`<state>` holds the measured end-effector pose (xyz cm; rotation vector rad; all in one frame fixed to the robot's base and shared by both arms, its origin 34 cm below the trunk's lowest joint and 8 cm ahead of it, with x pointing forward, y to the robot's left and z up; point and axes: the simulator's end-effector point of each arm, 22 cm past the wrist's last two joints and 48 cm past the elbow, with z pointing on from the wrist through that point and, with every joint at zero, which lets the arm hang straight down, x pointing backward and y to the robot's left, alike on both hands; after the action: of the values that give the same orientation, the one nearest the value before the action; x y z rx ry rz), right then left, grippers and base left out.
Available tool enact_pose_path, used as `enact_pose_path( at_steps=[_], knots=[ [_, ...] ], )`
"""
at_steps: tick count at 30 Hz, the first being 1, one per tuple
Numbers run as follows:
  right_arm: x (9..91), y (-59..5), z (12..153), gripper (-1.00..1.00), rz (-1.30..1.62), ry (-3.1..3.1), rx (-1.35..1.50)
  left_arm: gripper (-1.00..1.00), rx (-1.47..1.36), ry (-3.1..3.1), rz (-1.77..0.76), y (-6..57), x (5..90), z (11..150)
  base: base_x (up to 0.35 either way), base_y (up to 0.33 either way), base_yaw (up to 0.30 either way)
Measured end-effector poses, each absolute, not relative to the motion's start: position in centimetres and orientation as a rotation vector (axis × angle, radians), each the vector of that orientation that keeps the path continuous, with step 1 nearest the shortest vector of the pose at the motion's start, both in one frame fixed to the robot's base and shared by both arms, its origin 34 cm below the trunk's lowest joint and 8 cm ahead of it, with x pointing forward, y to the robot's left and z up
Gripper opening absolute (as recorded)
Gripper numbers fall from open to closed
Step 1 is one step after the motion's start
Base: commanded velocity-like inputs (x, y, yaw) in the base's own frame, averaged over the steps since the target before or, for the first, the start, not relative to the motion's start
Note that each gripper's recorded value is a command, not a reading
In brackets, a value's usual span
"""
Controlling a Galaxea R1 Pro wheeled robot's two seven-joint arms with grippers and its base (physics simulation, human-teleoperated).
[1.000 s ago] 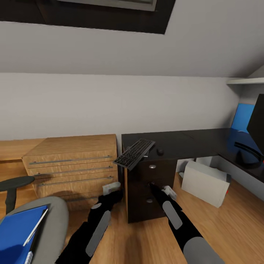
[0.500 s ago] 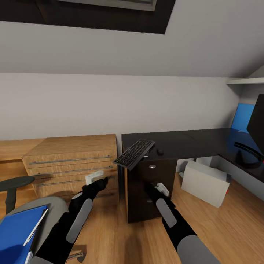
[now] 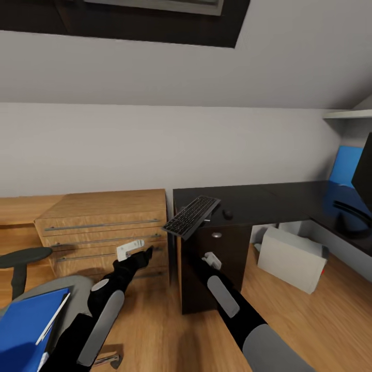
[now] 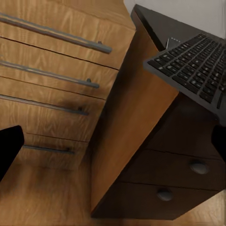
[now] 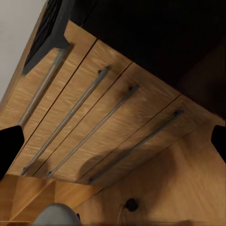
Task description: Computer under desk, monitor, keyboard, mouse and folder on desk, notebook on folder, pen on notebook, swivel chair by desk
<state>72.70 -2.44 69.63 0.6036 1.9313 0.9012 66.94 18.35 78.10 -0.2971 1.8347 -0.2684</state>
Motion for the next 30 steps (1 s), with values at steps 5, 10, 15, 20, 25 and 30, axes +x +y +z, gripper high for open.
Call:
enact_pose_path(
  at_steps=[5,10,15,20,25,30],
  knots=[
    [72.6,-2.2,69.7,1.0,0.902,1.934,0.593,1.0,-0.297,1.843,-0.28,18.0,65.3,77.3,0.0,0.0,0.231],
    [72.6,-2.2,69.8,1.0,0.905,1.929,0.59,1.0,-0.291,1.851,-0.283,17.7,65.1,77.0,0.0,0.0,0.07],
    [72.6,-1.7,70.3,1.0,0.931,1.911,0.567,1.0,-0.27,1.858,-0.291,16.8,64.9,76.8,0.0,0.0,0.008],
    [72.6,-1.6,70.5,1.0,0.939,1.906,0.56,1.0,-0.267,1.859,-0.291,16.8,64.9,76.8,0.0,0.0,0.001],
    [72.8,-2.3,70.6,1.0,0.932,1.899,0.557,1.0,-0.267,1.864,-0.288,16.8,64.9,76.5,0.0,0.0,0.0],
    [72.9,-2.6,70.8,1.0,0.931,1.894,0.554,1.0,-0.267,1.867,-0.289,16.8,64.9,76.4,0.0,0.0,0.0]
  ],
)
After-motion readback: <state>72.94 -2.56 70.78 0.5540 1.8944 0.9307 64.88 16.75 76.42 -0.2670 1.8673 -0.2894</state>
